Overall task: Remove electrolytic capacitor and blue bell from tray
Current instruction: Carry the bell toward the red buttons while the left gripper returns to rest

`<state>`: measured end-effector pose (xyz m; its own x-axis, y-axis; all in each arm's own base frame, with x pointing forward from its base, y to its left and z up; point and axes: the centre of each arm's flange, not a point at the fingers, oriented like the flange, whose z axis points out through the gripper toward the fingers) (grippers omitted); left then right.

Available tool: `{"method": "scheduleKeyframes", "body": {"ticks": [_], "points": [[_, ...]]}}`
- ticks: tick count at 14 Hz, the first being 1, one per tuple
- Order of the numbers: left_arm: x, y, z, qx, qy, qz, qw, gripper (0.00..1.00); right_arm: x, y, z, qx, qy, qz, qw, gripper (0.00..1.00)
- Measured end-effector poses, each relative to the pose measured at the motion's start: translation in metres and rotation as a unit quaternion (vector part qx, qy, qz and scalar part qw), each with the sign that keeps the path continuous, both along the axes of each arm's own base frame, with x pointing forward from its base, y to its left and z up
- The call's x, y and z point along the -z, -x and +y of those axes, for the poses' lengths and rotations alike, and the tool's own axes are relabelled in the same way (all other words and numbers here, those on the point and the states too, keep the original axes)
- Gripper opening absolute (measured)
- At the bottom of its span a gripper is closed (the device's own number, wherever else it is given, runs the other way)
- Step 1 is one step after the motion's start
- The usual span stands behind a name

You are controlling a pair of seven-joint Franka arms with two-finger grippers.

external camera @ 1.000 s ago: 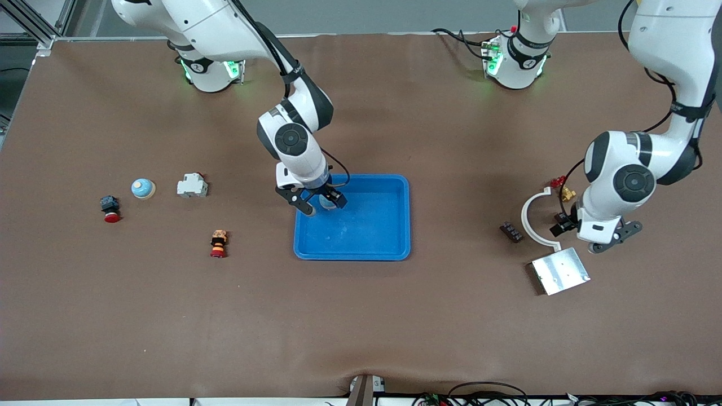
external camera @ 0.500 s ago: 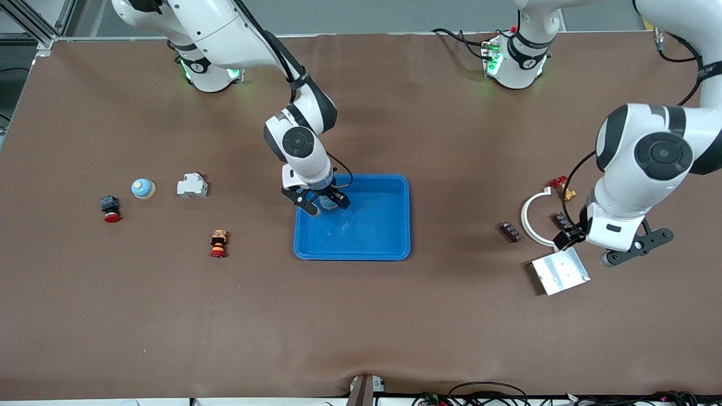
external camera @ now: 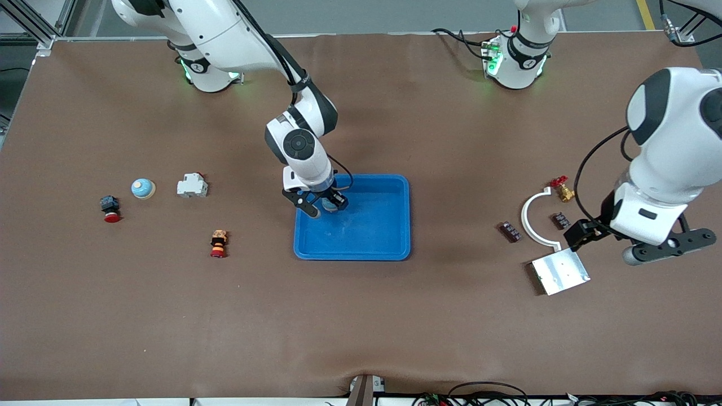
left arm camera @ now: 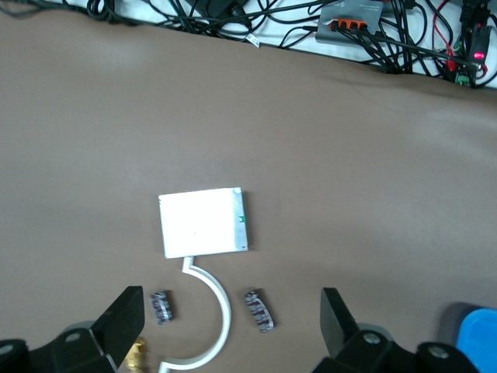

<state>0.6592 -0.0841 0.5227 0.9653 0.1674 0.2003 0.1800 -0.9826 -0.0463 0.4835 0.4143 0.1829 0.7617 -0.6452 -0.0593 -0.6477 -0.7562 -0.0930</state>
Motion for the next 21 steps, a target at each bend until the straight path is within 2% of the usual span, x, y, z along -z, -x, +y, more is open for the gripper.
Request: {"method": "scheduleKeyframes", "body": {"ticks": [3,5,7,9,13,18,21], "points": [[-0.004,0.004,0.006,0.013,-0.009,0.025,1.000,1.00,-0.009,-0.007,0.004,0.007,-0.002,-0.002,1.000,0.67],[-0.010,0.008,0.003,0.015,-0.011,0.037,0.999,1.00,-0.022,-0.016,0.003,0.007,0.011,0.016,1.000,0.67],[-0.023,0.015,0.002,0.022,-0.017,0.040,0.999,1.00,-0.051,-0.035,-0.011,-0.005,0.026,0.036,0.999,0.67],[-0.044,0.028,0.001,0.022,-0.025,0.041,0.999,1.00,-0.089,-0.055,-0.043,-0.027,0.027,0.041,0.998,0.67],[-0.080,0.055,-0.012,0.031,-0.023,0.044,0.998,1.00,-0.129,-0.078,-0.150,-0.096,0.024,0.031,0.995,0.67],[-0.088,0.078,-0.025,0.068,-0.011,0.053,0.996,1.00,-0.117,-0.087,-0.339,-0.189,0.016,0.038,0.981,0.67],[-0.096,0.093,-0.011,0.058,-0.003,0.052,0.997,1.00,-0.104,-0.084,-0.404,-0.211,0.011,0.032,0.977,0.67]]}}
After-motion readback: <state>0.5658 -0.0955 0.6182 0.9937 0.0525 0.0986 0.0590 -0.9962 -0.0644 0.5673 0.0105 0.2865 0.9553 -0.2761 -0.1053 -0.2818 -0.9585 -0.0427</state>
